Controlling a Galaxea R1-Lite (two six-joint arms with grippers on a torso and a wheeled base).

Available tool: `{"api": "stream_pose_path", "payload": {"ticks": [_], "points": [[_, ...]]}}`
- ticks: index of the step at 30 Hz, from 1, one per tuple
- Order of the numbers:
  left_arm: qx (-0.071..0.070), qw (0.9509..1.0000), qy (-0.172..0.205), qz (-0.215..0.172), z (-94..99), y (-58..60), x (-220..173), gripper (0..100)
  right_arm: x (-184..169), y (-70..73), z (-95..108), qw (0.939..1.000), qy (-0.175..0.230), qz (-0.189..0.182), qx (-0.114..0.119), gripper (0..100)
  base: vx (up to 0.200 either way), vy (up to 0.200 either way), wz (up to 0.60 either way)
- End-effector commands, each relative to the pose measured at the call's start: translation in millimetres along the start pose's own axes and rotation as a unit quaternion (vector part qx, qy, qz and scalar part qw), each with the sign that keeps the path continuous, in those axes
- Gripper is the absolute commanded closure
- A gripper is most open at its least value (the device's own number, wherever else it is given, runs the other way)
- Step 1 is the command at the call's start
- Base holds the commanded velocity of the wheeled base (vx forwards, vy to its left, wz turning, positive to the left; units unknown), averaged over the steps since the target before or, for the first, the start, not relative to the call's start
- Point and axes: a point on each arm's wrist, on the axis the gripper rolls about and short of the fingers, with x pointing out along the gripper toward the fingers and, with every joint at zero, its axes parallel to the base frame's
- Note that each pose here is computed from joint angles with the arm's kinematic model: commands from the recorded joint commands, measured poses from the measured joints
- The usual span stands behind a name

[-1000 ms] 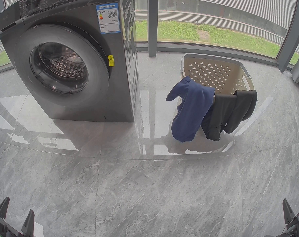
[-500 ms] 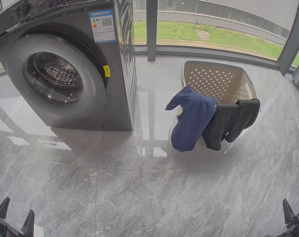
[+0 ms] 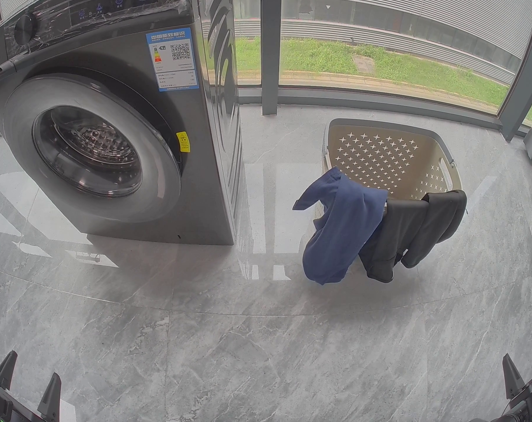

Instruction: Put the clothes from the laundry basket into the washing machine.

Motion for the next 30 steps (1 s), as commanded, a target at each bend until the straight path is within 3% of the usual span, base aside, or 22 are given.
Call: {"api": "stream_pose_path", "payload": {"ticks": [1,4,16,30], "points": [[0.0,1.0,0.0,0.0,-4.9,0.1,-0.1,0,0.1,0.0,-5.3,1.0,0.001,0.0,0.0,0,0.0,-0.2,0.0],[0.0,1.0,0.001,0.0,-5.3,0.1,0.1,0,0.1,0.1,-5.3,1.0,0.001,0.001,0.0,0,0.0,-0.2,0.0],[0.0,1.0,0.001,0.0,-5.3,0.2,0.1,0,0.1,0.0,-5.3,1.0,0.001,0.0,0.0,0,0.0,0.0,-0.3],[-0.003,1.0,0.001,0.0,-4.8,0.2,0.1,0,0.1,0.0,-5.3,1.0,0.001,0.0,0.0,0,0.171,0.0,0.0]]}}
